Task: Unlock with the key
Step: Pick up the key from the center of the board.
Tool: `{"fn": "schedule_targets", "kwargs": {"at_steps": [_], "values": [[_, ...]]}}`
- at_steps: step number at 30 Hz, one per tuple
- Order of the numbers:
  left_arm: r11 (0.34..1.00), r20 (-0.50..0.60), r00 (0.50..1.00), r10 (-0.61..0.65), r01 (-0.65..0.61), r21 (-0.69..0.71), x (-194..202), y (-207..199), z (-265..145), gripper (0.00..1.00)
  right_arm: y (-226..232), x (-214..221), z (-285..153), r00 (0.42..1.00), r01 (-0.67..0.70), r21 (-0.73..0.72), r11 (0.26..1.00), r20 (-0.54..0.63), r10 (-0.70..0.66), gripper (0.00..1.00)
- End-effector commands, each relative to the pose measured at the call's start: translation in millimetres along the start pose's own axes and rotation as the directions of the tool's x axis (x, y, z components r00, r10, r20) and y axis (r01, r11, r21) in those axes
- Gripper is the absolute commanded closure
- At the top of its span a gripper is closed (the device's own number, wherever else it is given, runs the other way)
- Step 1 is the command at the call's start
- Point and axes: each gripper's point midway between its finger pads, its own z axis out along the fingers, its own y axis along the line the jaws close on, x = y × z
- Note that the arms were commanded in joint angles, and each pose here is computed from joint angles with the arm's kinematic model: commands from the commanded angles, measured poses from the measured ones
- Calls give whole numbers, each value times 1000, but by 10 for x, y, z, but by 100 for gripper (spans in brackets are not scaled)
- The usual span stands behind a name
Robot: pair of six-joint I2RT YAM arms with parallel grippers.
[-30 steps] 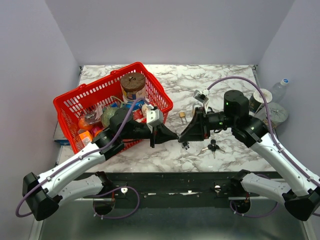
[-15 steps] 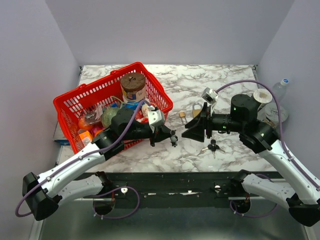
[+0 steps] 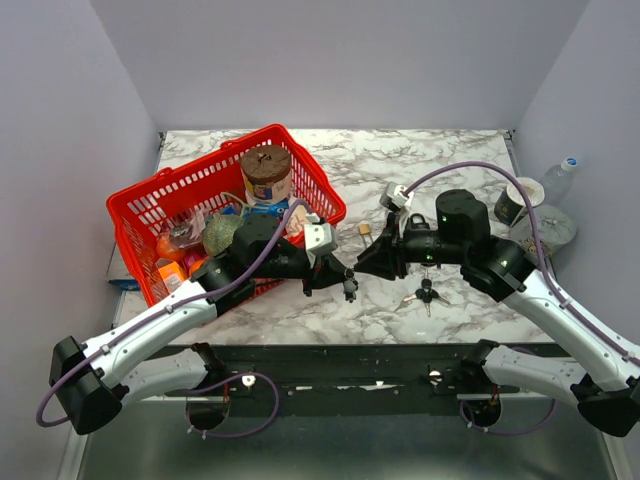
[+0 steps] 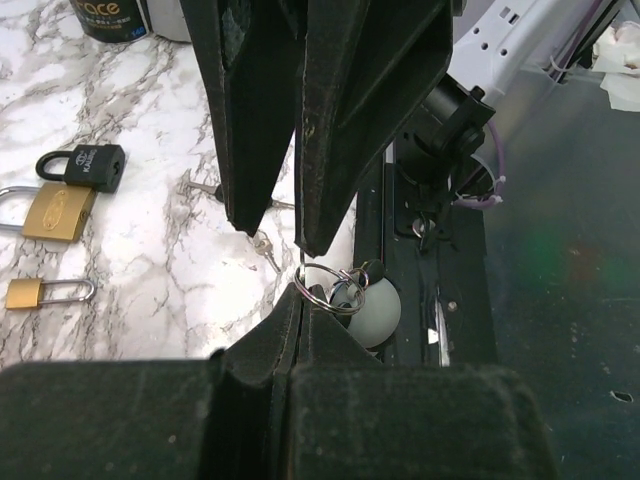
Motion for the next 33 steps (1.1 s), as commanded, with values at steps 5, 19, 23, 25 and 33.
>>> {"fn": "schedule_targets", "kwargs": {"at_steps": [5,19,23,25,33], "values": [[998,24,999,40,-41,55,-143,-98,14,100,-33,85,41,998,37,14,999,-41,-37,72],[998,14,1000,26,-27,57,-118,-87,34,100,38,184,86,995,41,-17,999,-86,-43,81],[998,18,999,27,-28,52,-130,-84,29,100,39,241,89,994,34,-18,999,-104,-35,88],[998,19,999,27,-28,52,-133,-84,30,100,41,264,96,994,32,-21,999,-108,-34,91],[999,22,1000,8,-9,50,-142,-75,46,100,39,200,122,996,51,-19,999,-72,-53,99]]}}
